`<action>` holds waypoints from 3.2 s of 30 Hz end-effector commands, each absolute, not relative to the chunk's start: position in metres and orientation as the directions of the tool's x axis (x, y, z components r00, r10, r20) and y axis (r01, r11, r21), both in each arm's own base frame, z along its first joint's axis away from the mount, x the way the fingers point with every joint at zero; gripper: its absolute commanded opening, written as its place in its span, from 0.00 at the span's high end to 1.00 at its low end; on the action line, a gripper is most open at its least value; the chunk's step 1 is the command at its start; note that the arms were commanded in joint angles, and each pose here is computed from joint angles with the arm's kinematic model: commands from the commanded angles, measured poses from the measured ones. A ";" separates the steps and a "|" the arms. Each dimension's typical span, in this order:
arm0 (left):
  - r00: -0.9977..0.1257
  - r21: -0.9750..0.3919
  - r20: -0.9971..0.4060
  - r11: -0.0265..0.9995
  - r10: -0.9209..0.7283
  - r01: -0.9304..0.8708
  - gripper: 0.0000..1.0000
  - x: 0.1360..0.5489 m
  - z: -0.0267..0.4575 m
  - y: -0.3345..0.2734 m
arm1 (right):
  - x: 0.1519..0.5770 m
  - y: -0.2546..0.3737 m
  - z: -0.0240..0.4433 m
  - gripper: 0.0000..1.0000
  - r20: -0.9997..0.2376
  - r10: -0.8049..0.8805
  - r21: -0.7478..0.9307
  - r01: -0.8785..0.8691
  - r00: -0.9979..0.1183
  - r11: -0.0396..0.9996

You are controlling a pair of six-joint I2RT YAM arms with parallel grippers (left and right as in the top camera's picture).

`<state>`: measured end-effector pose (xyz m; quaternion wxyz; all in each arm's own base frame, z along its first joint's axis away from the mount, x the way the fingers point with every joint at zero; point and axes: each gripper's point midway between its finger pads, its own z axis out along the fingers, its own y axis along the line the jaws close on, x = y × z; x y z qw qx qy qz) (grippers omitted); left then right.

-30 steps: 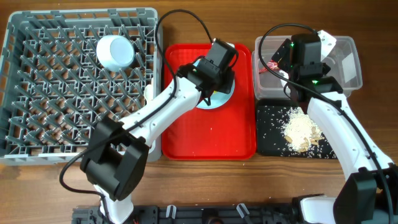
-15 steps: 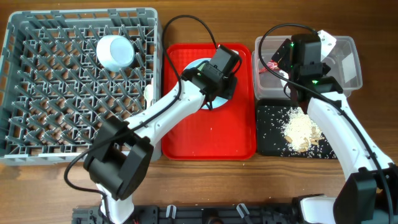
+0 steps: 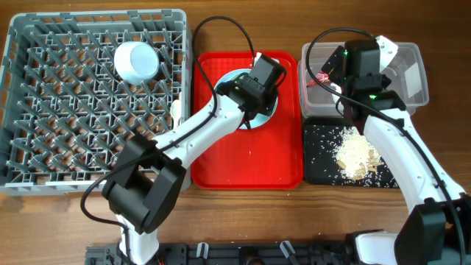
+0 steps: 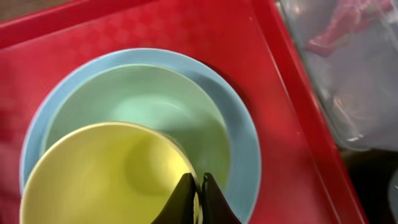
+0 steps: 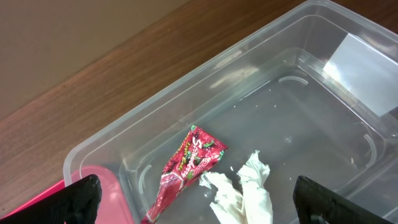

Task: Sort waste into correct bins and load items into the dishwasher rack
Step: 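Move left gripper to the plate and grasp the yellow cup, then carry the yellow cup into the dish rack and release it, then move left gripper to the plate and grasp the green bowl rim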

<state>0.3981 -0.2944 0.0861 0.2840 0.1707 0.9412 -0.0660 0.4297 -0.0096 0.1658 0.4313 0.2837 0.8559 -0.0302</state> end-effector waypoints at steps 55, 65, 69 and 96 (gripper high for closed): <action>-0.836 -0.980 0.069 0.120 -0.544 -0.159 0.96 0.392 0.105 0.010 | 0.430 -0.014 0.177 0.00 -0.770 0.467 0.206 0.523 -0.435 0.827; -0.834 -0.982 0.019 0.146 -0.552 -0.119 0.64 0.399 0.119 0.014 | 0.430 -0.014 0.177 0.00 -0.770 0.466 0.206 0.522 -0.435 0.827; -0.804 -0.972 -0.094 0.230 -0.587 -0.054 0.00 0.410 0.161 0.023 | 0.430 -0.014 0.177 0.00 -0.770 0.467 0.206 0.523 -0.435 0.827; -0.682 -0.496 -0.580 0.857 -0.445 -0.137 0.16 0.355 0.248 -0.014 | 0.430 -0.014 0.177 0.00 -0.770 0.467 0.206 0.523 -0.435 0.827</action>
